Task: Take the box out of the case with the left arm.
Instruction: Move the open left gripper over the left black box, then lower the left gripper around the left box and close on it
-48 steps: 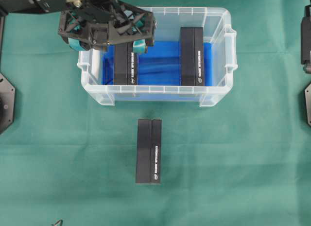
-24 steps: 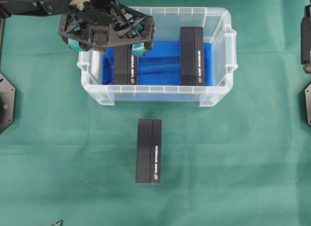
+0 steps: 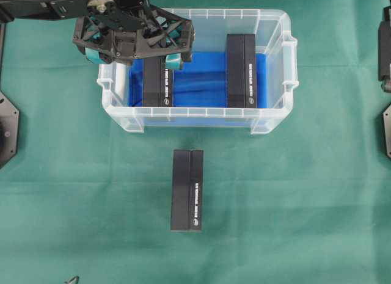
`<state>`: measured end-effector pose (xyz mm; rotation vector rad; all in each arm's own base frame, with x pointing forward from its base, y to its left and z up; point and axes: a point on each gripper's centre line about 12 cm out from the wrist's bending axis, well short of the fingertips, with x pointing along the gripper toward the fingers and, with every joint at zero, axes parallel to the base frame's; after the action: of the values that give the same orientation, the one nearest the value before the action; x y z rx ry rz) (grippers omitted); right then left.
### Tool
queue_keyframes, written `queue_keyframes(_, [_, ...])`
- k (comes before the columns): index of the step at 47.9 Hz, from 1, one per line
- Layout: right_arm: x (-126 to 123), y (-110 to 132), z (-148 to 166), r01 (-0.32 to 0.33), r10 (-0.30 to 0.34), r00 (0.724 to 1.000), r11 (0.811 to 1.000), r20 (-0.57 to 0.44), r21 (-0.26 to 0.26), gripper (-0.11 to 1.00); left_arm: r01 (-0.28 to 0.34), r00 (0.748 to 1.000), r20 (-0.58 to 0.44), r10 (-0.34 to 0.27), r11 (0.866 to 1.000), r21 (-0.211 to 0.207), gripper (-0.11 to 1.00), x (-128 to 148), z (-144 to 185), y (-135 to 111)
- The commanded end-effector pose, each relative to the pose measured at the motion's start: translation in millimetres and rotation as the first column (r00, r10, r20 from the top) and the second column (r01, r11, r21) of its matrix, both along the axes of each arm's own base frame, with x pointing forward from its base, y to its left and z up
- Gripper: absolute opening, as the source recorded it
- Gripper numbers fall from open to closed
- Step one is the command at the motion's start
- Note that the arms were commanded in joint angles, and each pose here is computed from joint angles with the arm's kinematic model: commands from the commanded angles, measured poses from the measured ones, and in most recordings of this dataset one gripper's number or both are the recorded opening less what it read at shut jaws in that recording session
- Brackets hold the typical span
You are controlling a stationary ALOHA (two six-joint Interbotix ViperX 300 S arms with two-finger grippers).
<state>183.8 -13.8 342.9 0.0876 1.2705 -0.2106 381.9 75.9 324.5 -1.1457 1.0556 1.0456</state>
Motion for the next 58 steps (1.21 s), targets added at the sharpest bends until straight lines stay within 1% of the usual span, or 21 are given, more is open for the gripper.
queue_keyframes(1, [1,0,3,0.004,-0.004,1.0,1.0,0.016,0.002,0.01,-0.002,0.999,0.04,0.002,1.0,0.013,0.96,-4,14,1])
queue_keyframes(17, [1,0,3,0.004,-0.004,1.0,1.0,0.016,0.002,0.01,-0.007,0.999,0.033,0.006,1.0,0.016,0.96,-5,13,1])
queue_keyframes(35, [1,0,3,0.003,-0.003,1.0,1.0,0.016,0.004,0.01,-0.012,1.0,0.028,0.012,1.0,0.019,0.96,-5,1,3])
queue_keyframes(53, [1,0,3,0.003,-0.003,1.0,1.0,0.014,0.004,0.01,-0.034,0.999,-0.004,0.034,0.999,0.025,0.96,-10,-31,13])
queue_keyframes(58, [1,0,3,0.004,-0.004,1.0,1.0,0.014,0.002,0.01,-0.04,0.999,0.002,0.04,0.999,0.026,0.96,-10,-41,17])
